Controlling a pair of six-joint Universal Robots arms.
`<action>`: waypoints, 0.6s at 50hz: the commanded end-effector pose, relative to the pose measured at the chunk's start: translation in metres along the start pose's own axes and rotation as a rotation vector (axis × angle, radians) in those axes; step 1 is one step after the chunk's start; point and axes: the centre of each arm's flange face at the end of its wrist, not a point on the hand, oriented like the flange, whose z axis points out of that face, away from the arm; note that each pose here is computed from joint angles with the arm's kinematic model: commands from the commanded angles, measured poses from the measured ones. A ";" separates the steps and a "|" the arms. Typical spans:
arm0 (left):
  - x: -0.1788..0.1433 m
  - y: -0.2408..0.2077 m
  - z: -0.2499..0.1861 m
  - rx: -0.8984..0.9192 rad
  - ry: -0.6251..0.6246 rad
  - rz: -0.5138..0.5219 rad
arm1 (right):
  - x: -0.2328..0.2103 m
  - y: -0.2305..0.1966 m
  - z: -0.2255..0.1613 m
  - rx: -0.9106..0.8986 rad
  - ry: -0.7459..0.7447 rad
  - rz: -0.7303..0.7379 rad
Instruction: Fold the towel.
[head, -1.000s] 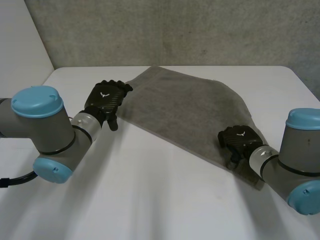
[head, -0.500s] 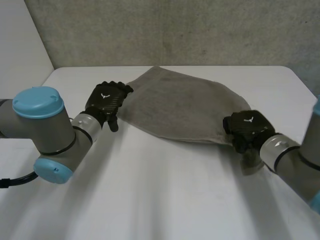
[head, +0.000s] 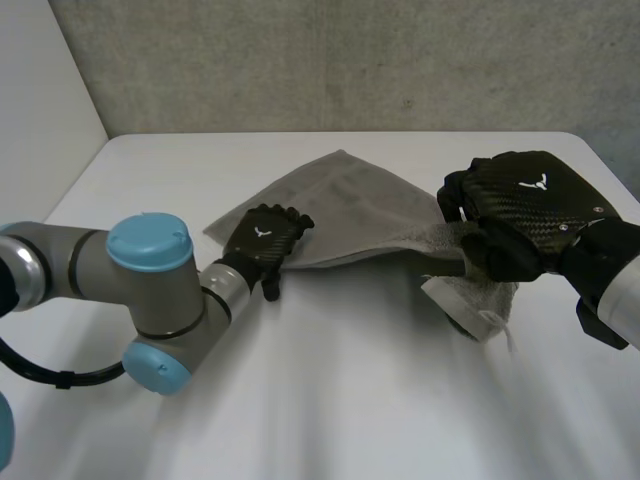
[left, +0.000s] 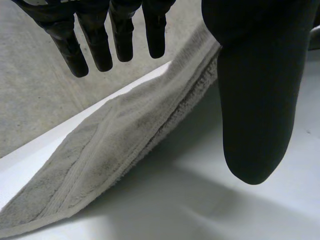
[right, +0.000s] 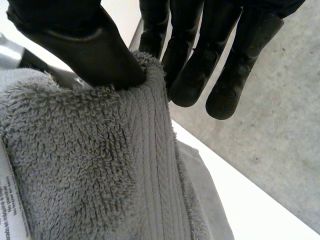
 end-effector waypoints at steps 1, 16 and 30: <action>0.004 0.004 0.010 0.009 -0.017 0.000 | -0.009 -0.009 -0.016 0.009 -0.029 0.006; 0.006 0.009 0.026 0.046 -0.051 -0.112 | -0.016 -0.033 -0.043 0.102 -0.014 0.010; -0.003 0.001 0.026 0.064 -0.081 -0.121 | -0.007 -0.032 -0.037 0.100 0.011 0.012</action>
